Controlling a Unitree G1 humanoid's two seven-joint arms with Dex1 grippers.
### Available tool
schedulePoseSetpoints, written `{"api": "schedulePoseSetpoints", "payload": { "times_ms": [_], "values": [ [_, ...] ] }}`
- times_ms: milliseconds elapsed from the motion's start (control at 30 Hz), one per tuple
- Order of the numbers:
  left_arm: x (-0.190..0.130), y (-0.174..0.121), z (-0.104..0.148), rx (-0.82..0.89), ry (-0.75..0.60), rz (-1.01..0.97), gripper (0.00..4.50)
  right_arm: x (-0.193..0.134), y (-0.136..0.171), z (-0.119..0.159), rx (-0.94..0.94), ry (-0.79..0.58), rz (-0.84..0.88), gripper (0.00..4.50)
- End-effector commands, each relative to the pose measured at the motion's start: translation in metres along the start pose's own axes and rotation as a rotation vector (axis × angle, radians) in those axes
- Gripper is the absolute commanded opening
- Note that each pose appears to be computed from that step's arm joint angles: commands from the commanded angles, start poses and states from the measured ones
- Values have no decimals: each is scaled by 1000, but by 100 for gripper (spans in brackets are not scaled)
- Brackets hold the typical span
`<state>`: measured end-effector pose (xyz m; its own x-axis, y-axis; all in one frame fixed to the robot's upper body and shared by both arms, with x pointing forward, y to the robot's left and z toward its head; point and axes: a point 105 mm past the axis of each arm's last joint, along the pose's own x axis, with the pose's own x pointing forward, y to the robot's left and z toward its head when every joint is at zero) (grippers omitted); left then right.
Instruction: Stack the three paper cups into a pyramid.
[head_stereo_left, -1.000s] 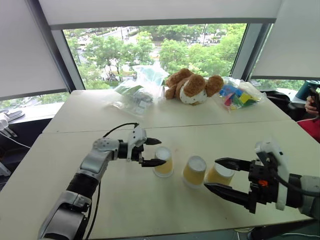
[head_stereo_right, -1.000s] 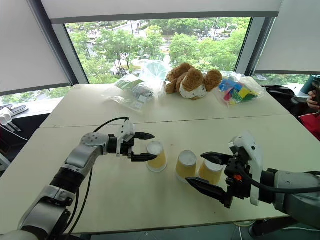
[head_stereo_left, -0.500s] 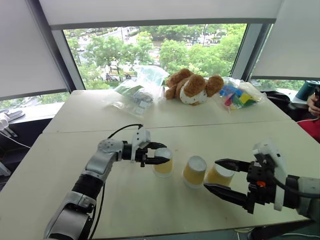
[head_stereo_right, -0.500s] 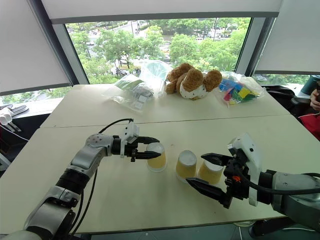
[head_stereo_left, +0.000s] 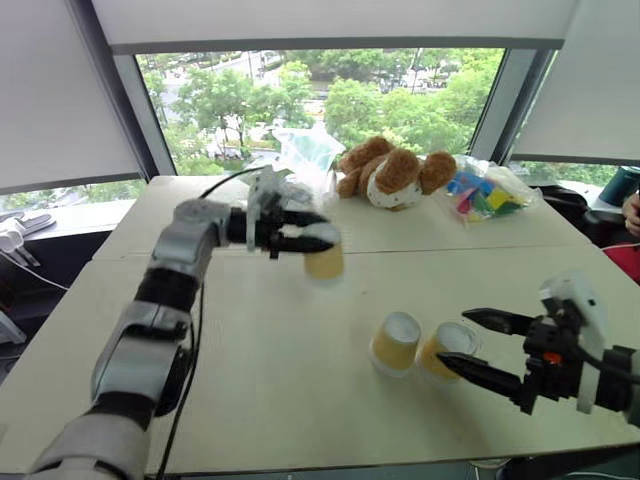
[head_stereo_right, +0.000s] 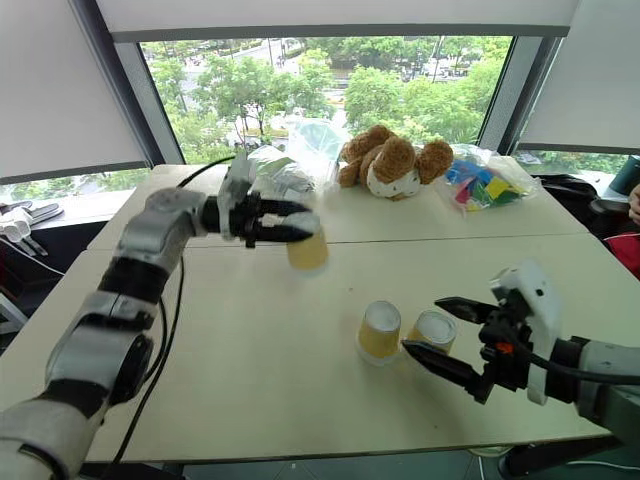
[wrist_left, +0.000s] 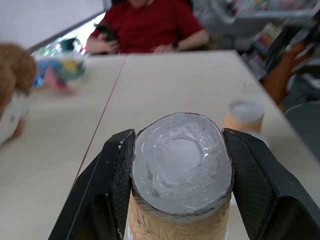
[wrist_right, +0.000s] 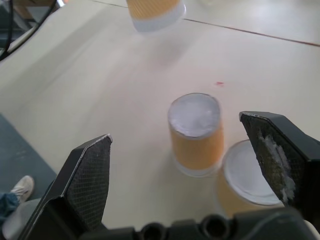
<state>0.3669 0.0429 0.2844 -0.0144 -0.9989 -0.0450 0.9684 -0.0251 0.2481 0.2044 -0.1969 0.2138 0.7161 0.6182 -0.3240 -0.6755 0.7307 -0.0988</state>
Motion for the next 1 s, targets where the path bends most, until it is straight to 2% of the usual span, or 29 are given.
{"api": "schedulePoseSetpoints", "payload": {
  "times_ms": [33, 200, 400, 667, 833, 1000],
  "values": [
    [22, -2, 21, 30, -93, -83, 218, -14, -13, 6, -36, -16, -75, 450],
    [86, -23, 23, 85, -140, -247, 218, -30, -17, 7, -35, -41, -183, 450],
    [127, -43, 13, 81, -134, -361, 218, -39, -3, -6, 11, -54, -260, 450],
    [139, -57, -6, 150, -32, -452, 218, -40, 16, -15, 56, -66, -295, 450],
    [139, -58, -14, 164, 29, -473, 218, -36, 18, -18, 71, -71, -299, 450],
    [142, -58, -19, 170, 31, -455, 218, -34, 15, -18, 70, -75, -308, 450]
  ]
}}
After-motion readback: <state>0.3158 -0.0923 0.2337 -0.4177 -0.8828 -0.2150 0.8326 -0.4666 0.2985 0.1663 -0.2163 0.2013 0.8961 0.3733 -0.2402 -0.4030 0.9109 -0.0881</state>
